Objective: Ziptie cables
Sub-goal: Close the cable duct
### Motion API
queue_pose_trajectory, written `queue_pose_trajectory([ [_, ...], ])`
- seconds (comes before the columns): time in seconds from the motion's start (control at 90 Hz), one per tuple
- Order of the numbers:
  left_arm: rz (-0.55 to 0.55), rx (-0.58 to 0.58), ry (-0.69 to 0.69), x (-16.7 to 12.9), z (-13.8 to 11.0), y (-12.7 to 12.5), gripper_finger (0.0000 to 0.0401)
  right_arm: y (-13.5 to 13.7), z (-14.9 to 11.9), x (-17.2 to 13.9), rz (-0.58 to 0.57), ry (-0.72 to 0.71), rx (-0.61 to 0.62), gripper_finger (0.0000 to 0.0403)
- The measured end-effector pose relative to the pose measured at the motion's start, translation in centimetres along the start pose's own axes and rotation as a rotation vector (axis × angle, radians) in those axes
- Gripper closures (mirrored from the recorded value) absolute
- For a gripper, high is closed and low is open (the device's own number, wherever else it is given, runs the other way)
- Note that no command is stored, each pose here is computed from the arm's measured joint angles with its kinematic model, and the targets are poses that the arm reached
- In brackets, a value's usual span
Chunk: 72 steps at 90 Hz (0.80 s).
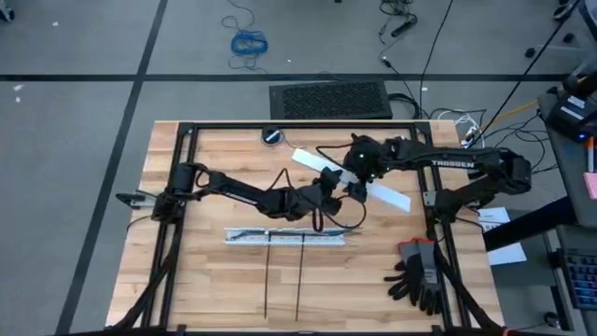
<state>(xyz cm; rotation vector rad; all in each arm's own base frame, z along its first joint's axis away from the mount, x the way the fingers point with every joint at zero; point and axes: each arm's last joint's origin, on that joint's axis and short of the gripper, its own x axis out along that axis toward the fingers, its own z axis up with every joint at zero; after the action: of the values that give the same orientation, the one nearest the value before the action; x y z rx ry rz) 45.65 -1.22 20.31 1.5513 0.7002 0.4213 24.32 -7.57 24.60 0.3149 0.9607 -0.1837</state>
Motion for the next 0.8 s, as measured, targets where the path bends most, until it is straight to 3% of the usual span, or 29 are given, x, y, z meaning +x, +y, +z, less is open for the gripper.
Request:
queue_pose_trajectory([
  [0.356, -0.028, -0.017, 0.002, -0.02, 0.01, -0.32, 0.0385, 0.01, -0.19, -0.18, 0.001, 0.014, 0.009, 0.0194],
  [0.589, -0.032, -0.021, -0.003, -0.02, 0.02, -0.37, 0.0383, 0.00, -0.29, -0.18, 0.000, 0.024, 0.021, 0.0196],
  [0.8, -0.060, -0.182, 0.060, -0.14, -0.46, -0.34, 0.0379, -0.01, -0.27, -0.24, -0.010, 0.025, 0.009, 0.0197],
])
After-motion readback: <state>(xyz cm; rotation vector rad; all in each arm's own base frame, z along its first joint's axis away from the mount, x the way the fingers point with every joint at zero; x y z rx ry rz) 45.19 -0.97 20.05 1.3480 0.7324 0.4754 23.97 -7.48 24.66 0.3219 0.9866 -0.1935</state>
